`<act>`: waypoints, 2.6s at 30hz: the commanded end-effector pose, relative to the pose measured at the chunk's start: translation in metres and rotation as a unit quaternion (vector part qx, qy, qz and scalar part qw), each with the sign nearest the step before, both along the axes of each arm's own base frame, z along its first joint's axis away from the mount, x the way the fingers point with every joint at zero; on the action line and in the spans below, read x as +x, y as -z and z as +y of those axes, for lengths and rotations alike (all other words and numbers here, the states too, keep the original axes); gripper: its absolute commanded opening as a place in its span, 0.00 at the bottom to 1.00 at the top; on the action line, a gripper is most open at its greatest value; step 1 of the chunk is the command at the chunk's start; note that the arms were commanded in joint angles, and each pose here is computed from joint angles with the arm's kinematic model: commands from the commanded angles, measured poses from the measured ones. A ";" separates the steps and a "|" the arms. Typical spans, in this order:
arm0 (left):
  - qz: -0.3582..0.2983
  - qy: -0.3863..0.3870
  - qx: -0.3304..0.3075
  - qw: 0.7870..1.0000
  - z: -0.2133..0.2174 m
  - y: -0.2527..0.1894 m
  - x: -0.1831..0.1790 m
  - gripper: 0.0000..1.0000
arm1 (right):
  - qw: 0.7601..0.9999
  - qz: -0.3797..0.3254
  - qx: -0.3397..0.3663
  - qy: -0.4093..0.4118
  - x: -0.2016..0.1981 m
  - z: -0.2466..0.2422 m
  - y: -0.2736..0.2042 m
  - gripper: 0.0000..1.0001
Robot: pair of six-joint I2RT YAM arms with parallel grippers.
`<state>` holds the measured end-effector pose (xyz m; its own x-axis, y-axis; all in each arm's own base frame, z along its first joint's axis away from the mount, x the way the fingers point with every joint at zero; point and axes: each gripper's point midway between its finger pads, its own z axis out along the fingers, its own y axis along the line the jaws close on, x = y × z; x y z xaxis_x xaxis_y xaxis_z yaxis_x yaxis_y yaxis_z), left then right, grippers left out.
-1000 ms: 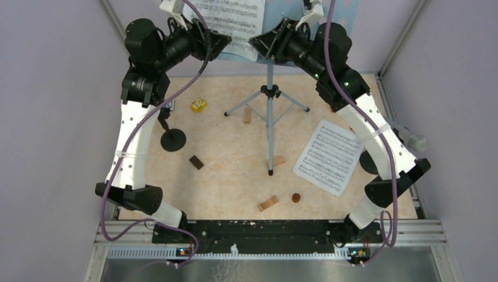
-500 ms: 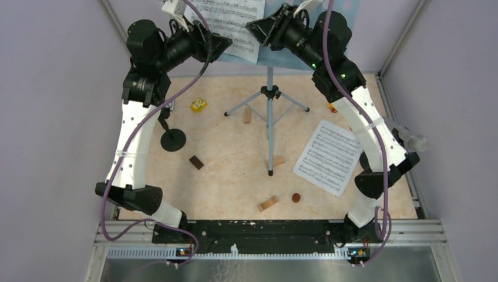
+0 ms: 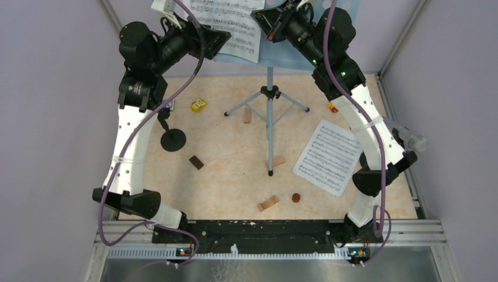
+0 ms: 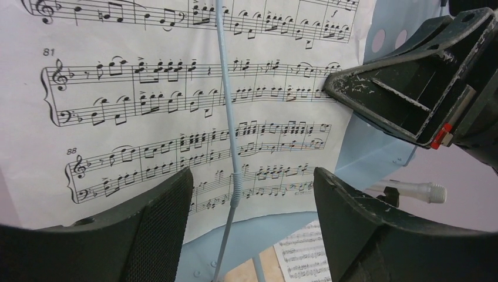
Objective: Pack up the instrument practice props
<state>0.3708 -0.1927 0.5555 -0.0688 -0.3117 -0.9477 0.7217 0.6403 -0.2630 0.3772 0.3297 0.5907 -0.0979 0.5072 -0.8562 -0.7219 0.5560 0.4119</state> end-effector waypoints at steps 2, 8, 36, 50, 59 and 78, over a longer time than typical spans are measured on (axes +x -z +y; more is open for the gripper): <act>-0.049 -0.024 -0.027 0.998 0.010 -0.031 -0.005 0.79 | 0.999 -0.045 0.014 0.016 -0.007 -0.013 -0.029 0.00; -0.056 -0.022 -0.036 0.998 0.007 -0.033 0.004 0.62 | 0.999 -0.045 0.007 0.012 -0.011 -0.015 -0.028 0.00; -0.060 -0.024 -0.027 0.998 0.009 -0.027 0.001 0.00 | 0.996 -0.071 -0.004 0.061 -0.085 -0.088 -0.045 0.00; -0.068 -0.018 -0.016 0.997 0.010 -0.025 -0.014 0.10 | 0.972 0.122 -0.047 0.194 -0.149 -0.197 0.140 0.00; -0.074 0.001 0.000 0.997 0.008 -0.010 -0.032 0.58 | 0.904 0.305 -0.009 0.298 -0.173 -0.249 0.304 0.00; -0.012 -0.037 0.036 0.999 0.034 0.060 -0.094 0.94 | 0.837 0.407 -0.056 0.361 -0.140 -0.245 0.412 0.00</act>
